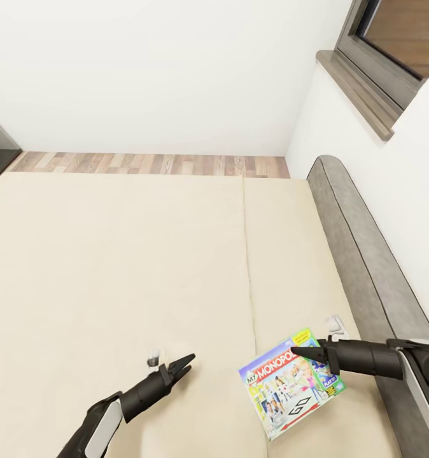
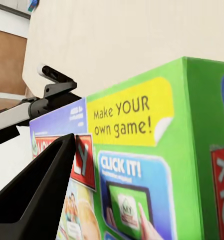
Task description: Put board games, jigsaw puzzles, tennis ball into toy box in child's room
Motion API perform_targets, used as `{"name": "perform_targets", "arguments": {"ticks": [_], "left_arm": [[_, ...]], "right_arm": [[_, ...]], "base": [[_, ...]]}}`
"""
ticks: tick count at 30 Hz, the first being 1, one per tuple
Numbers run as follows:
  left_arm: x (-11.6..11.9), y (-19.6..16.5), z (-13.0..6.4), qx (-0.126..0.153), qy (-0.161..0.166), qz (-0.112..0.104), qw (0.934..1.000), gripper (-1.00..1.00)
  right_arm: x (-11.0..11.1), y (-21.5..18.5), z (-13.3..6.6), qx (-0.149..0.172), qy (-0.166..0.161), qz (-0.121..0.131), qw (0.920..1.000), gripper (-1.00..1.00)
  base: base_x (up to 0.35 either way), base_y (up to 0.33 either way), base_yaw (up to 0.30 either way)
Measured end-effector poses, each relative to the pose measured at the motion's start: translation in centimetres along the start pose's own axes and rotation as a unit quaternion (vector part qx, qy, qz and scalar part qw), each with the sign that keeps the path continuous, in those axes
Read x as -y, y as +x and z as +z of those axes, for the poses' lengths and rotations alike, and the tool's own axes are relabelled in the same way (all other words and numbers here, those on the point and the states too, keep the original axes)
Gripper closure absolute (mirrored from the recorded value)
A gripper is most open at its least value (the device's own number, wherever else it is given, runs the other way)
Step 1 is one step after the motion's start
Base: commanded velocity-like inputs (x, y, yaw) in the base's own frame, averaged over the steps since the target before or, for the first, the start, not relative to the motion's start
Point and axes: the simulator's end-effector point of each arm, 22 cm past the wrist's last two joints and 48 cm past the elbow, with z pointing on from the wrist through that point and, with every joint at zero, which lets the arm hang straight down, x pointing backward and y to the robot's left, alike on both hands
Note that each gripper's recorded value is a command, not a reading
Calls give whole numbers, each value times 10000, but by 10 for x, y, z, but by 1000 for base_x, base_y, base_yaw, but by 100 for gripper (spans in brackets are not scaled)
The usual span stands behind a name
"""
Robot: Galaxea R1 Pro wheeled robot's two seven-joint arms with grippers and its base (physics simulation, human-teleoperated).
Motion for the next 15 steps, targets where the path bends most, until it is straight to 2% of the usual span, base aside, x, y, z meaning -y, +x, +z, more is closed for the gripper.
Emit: {"name": "perform_targets", "arguments": {"ticks": [9,15], "left_arm": [[5,13,9,-249,52,81,9996,-100],[6,17,13,-358,-71,231,9991,-100]], "right_arm": [[1,0,1,23,33,-14,10000,100],[3,1,2,21,87,-5,10000,100]], "base": [[0,0,0],[0,0,0]]}}
